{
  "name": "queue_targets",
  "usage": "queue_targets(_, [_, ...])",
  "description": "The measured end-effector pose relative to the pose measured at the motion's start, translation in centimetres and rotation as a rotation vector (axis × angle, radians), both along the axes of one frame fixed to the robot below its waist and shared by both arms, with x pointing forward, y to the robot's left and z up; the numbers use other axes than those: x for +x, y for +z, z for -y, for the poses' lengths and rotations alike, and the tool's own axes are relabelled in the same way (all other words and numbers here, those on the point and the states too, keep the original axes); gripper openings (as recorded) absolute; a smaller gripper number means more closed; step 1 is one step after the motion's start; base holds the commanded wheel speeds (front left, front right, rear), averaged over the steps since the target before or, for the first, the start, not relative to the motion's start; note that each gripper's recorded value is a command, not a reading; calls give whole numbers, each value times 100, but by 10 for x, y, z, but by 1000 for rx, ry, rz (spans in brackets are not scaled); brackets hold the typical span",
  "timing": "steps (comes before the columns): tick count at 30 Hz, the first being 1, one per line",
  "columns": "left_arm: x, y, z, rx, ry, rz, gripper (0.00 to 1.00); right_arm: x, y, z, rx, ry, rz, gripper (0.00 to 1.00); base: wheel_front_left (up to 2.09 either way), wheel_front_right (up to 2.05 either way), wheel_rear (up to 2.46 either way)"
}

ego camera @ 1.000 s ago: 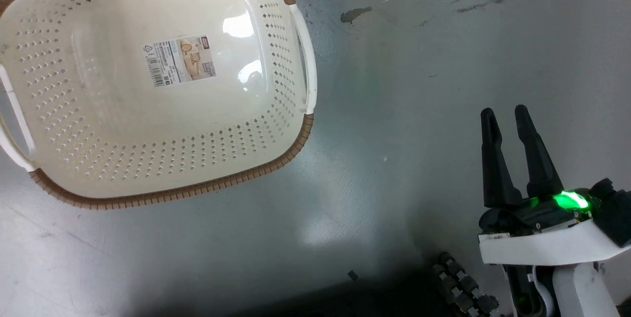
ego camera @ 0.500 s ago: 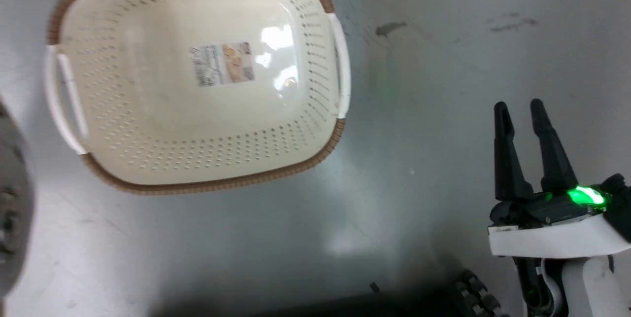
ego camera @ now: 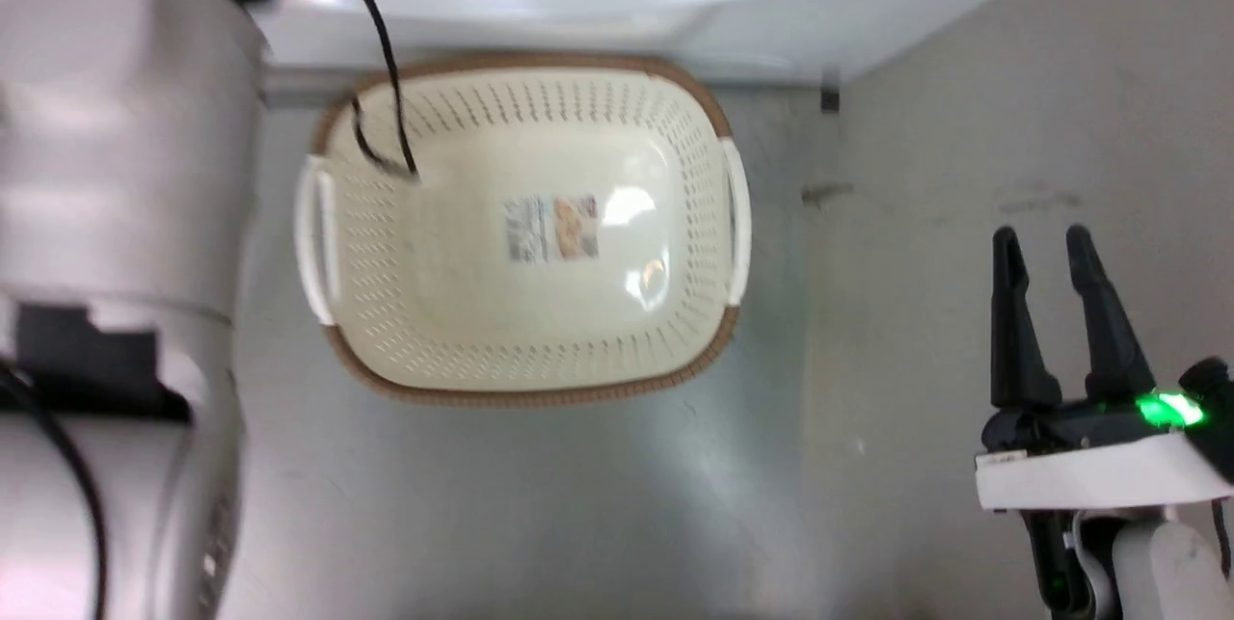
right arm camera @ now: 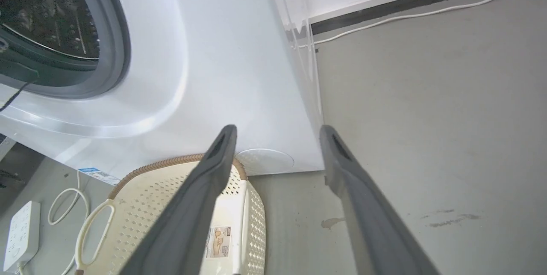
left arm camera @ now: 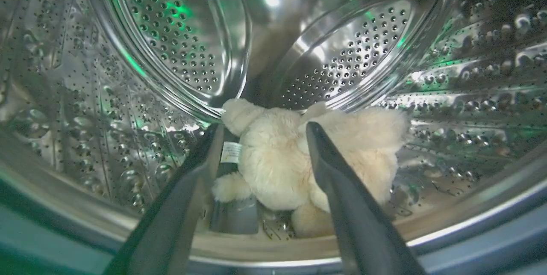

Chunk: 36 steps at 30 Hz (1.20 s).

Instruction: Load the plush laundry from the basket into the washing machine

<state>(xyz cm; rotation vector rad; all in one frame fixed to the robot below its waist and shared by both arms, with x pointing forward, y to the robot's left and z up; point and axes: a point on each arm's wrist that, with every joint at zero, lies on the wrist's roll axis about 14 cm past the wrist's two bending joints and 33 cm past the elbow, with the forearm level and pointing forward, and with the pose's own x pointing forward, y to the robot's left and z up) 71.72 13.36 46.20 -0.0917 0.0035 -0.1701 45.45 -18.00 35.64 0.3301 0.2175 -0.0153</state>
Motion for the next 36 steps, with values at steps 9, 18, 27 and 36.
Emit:
queue_targets(9, [-72,39,-11,0,13,23,100,-18,45,-17,-6,52,73,100,0,0,0])
queue_targets(18, [-151,73,-32,-43,79,81,100,-45,91,-28,-59,101,166,100,0,0,0])
queue_targets(27, [-221,89,-33,-21,91,117,100,-80,129,-16,-109,74,252,100,0,0,0])
queue_targets(36, [-276,81,-29,-48,78,68,100,-106,151,-5,-126,40,315,100,0,0,0])
